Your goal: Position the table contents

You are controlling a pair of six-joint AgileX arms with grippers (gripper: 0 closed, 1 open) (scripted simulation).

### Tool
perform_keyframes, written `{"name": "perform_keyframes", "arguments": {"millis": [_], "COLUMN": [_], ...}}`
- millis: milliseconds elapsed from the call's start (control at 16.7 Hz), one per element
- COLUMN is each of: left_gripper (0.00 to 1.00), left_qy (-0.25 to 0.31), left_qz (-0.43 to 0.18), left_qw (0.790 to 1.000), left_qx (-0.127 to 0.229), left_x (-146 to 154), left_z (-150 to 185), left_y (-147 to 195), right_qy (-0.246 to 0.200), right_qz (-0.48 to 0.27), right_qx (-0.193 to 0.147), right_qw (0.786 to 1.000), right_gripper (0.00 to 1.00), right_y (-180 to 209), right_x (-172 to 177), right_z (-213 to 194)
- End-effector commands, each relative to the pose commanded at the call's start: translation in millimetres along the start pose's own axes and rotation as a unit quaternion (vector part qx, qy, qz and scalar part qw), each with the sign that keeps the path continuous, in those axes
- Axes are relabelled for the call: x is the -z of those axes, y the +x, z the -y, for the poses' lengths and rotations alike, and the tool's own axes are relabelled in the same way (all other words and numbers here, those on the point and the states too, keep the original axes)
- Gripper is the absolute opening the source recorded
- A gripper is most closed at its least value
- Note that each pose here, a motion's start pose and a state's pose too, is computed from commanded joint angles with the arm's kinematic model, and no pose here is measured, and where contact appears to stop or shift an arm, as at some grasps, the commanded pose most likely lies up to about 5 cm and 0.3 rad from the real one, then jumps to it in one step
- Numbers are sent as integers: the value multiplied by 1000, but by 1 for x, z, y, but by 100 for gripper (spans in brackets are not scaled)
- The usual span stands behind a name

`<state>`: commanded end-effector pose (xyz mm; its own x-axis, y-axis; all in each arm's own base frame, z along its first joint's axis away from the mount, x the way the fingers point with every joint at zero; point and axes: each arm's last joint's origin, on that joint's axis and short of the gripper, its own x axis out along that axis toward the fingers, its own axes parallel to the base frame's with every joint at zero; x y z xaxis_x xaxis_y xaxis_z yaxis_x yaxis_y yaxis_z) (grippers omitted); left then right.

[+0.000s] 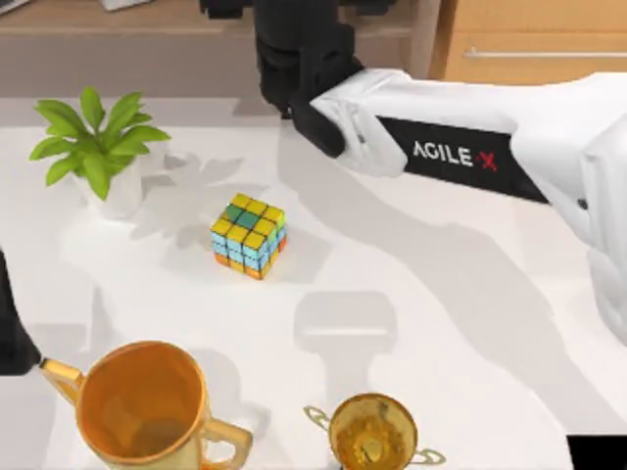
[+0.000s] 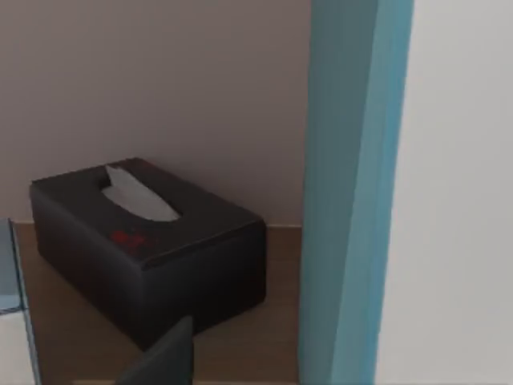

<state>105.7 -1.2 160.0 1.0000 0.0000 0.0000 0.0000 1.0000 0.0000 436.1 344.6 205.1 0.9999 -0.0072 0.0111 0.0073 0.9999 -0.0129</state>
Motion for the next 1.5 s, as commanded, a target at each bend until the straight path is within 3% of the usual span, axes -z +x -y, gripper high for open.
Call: {"name": "perform_keyframes", "arguments": {"millis": [660,1500], "left_gripper": [100,100], "left_qy": [0,0], "left_qz": [0,0], "left_qw": [1000,1000], "left_qx": [0,0], "left_x": [0,0], "left_z": [0,0], "left_y": [0,0], "right_qy": [0,1], "right_qz": [0,1], "right_qx": [0,-2], "right_qw": [1000,1000], "right_gripper": [2,0], "right_y": [0,-16], "right_x": [0,-8], "right_z": [0,-2]}}
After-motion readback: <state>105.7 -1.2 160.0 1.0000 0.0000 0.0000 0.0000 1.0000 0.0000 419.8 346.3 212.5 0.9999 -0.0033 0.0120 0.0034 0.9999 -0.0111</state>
